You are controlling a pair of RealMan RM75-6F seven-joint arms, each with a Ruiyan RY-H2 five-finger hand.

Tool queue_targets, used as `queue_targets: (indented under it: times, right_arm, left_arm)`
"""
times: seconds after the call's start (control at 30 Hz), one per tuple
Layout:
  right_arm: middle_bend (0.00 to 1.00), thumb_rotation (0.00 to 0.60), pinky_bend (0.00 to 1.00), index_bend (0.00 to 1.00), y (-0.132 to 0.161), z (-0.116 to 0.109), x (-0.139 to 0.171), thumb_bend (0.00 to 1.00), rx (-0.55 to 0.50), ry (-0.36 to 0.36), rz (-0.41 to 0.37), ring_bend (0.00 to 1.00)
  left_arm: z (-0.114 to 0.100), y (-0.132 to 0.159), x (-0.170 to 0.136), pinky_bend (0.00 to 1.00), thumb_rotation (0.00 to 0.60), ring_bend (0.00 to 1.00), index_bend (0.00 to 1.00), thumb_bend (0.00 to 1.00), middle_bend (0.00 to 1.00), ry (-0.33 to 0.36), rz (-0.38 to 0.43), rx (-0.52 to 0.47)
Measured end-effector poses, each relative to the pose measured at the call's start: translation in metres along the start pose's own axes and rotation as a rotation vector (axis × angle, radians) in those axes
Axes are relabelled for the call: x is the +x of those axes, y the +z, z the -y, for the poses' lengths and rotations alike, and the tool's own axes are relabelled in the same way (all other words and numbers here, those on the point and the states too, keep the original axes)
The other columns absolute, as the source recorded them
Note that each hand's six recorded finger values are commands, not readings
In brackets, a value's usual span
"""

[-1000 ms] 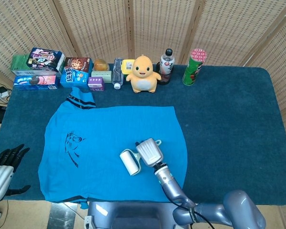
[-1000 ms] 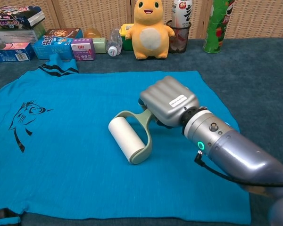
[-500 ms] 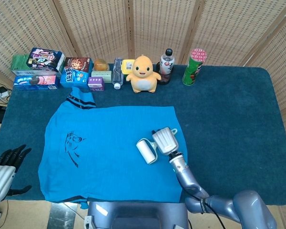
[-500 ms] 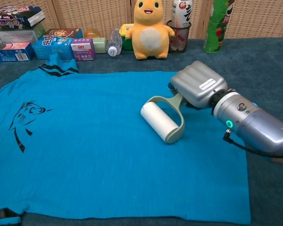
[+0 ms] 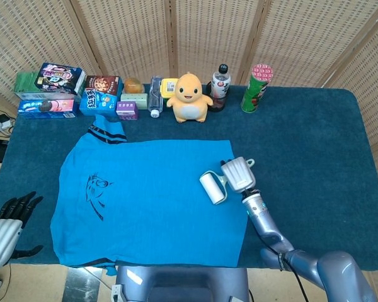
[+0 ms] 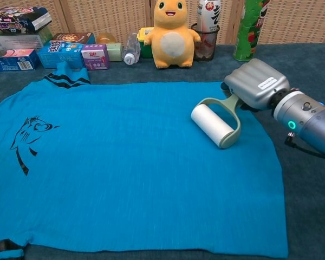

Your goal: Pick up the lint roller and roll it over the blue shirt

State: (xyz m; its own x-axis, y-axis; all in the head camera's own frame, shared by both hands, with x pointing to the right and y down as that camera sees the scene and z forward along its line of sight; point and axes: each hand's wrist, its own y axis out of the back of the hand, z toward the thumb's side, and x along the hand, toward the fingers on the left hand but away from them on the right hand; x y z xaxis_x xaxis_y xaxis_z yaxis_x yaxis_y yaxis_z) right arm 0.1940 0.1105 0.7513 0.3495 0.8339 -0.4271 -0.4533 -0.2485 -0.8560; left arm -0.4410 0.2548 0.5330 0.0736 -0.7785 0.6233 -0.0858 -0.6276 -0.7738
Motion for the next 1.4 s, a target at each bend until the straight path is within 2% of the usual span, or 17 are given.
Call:
queue_targets:
  times: [0.27,0.47,0.67,0.83,1.0,1.17,1.23,1.27,1.33,1.37,1.4]
  right_arm:
    - [0.67,0.600,1.00,0.50,-0.033,0.002,-0.005,1.00,0.001,-0.022,0.044,0.77]
    - [0.67,0.600,1.00,0.50,-0.041,-0.008,-0.008,1.00,-0.104,-0.025,0.069,0.77]
    - [0.67,0.600,1.00,0.50,-0.082,-0.015,-0.018,1.00,-0.221,0.024,0.184,0.77]
    - [0.67,0.600,1.00,0.50,-0.124,0.003,-0.018,1.00,-0.291,0.113,0.308,0.77]
    - [0.67,0.600,1.00,0.50,-0.156,0.024,-0.005,1.00,-0.274,0.155,0.406,0.77]
    - [0.67,0.600,1.00,0.49,-0.156,0.034,0.007,1.00,-0.255,0.151,0.438,0.77]
    - [0.63,0.600,0.97,0.44,-0.153,0.036,0.011,0.99,-0.259,0.145,0.446,0.73]
    - [0.57,0.600,0.90,0.36,-0.151,0.037,0.013,0.91,-0.259,0.142,0.448,0.67]
    - [0.39,0.600,0.71,0.18,-0.147,0.039,0.017,0.55,-0.257,0.145,0.447,0.46]
    - [0.25,0.600,0.57,0.08,-0.145,0.040,0.018,0.28,-0.259,0.151,0.442,0.31]
    - [0.13,0.600,0.44,0.02,-0.142,0.042,0.019,0.10,-0.267,0.165,0.432,0.17]
  left_arm:
    - [0.001,0.000,0.000,0.01,0.600,0.00,0.00,0.09,0.00,-0.004,0.001,0.001]
    - [0.000,0.000,-0.001,0.01,0.600,0.00,0.00,0.09,0.00,-0.003,-0.001,-0.002]
    - [0.000,0.000,-0.001,0.01,0.600,0.00,0.00,0.09,0.00,-0.005,0.002,-0.007]
    - [-0.001,0.000,-0.001,0.01,0.600,0.00,0.00,0.09,0.00,-0.005,0.002,-0.009]
    - [-0.001,-0.001,0.000,0.01,0.600,0.00,0.00,0.09,0.00,-0.006,-0.002,-0.008]
    - [0.000,-0.001,0.001,0.01,0.600,0.00,0.00,0.09,0.00,-0.009,-0.003,-0.009]
    - [0.000,0.000,0.001,0.01,0.600,0.00,0.00,0.09,0.00,-0.012,0.000,-0.008]
    - [0.001,0.000,0.001,0.01,0.600,0.00,0.00,0.09,0.00,-0.014,0.001,-0.008]
    - [0.000,0.000,0.001,0.01,0.600,0.00,0.00,0.09,0.00,-0.015,0.003,-0.009]
    - [0.000,0.000,0.000,0.01,0.600,0.00,0.00,0.09,0.00,-0.014,0.003,-0.010]
    - [0.000,0.000,0.000,0.01,0.600,0.00,0.00,0.09,0.00,-0.013,0.002,-0.012]
